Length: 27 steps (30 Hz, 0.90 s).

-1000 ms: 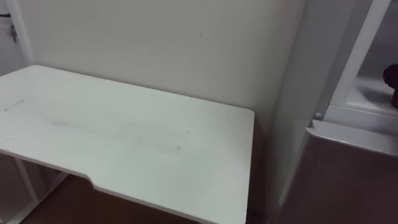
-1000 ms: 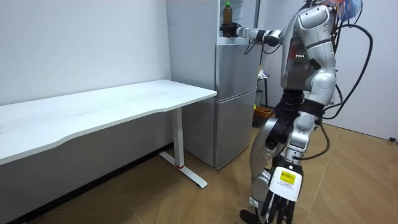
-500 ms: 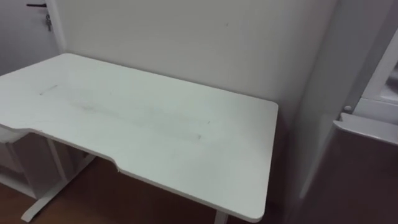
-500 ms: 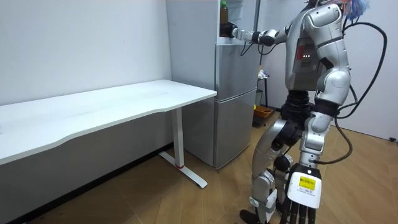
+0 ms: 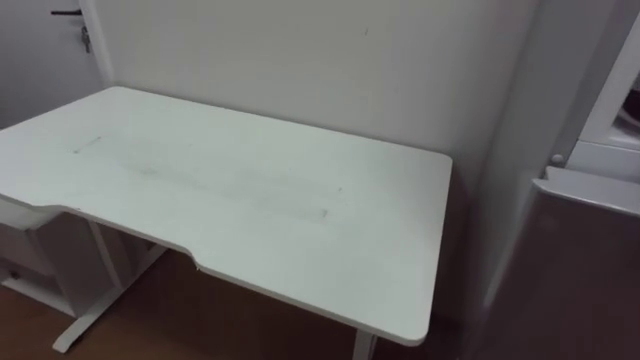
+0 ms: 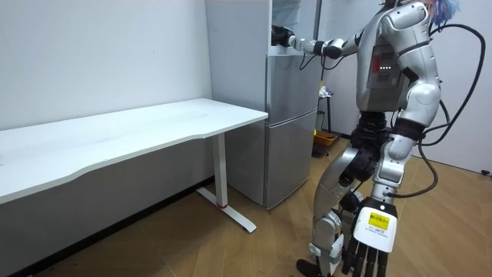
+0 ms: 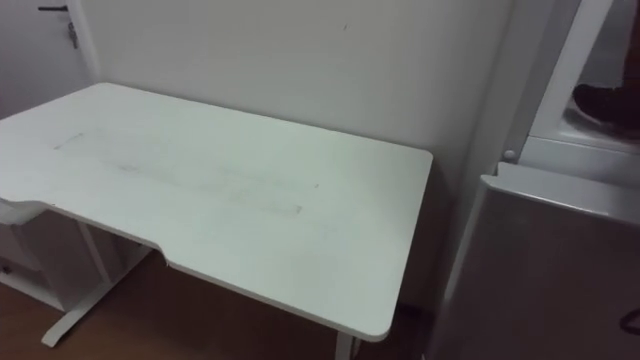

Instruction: Put the bottle in the upper fridge

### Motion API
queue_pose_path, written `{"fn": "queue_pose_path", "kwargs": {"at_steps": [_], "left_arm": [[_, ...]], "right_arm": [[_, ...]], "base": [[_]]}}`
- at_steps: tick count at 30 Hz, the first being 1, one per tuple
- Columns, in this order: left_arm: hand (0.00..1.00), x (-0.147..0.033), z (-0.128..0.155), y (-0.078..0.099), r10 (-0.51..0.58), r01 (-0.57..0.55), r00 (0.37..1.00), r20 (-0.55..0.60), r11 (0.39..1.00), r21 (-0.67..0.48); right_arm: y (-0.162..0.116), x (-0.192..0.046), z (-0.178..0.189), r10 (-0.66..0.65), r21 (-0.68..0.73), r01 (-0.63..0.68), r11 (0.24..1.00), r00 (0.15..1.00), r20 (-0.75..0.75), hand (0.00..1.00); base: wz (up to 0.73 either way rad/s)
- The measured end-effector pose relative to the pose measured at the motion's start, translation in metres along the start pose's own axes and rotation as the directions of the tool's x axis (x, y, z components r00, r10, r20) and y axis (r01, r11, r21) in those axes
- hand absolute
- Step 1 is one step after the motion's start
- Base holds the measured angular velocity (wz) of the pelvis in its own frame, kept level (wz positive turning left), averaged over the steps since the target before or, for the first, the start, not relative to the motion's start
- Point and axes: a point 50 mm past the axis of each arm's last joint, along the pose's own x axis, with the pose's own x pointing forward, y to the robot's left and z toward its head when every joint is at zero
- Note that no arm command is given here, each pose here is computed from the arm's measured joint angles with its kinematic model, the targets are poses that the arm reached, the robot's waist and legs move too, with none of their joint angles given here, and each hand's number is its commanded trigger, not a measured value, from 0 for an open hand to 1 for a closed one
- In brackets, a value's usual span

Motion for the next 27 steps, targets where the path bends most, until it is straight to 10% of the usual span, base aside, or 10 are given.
{"fn": "queue_pose_path", "kwargs": {"at_steps": [27], "left_arm": [[0.0,-0.0003,0.0083,0.0005,-0.006,0.007,0.999,0.048,1.0,-0.017]], "right_arm": [[0.0019,-0.0029,-0.0068,0.091,-0.006,-0.091,0.996,0.996,-0.005,0.0]], "base": [[0.0]]}}
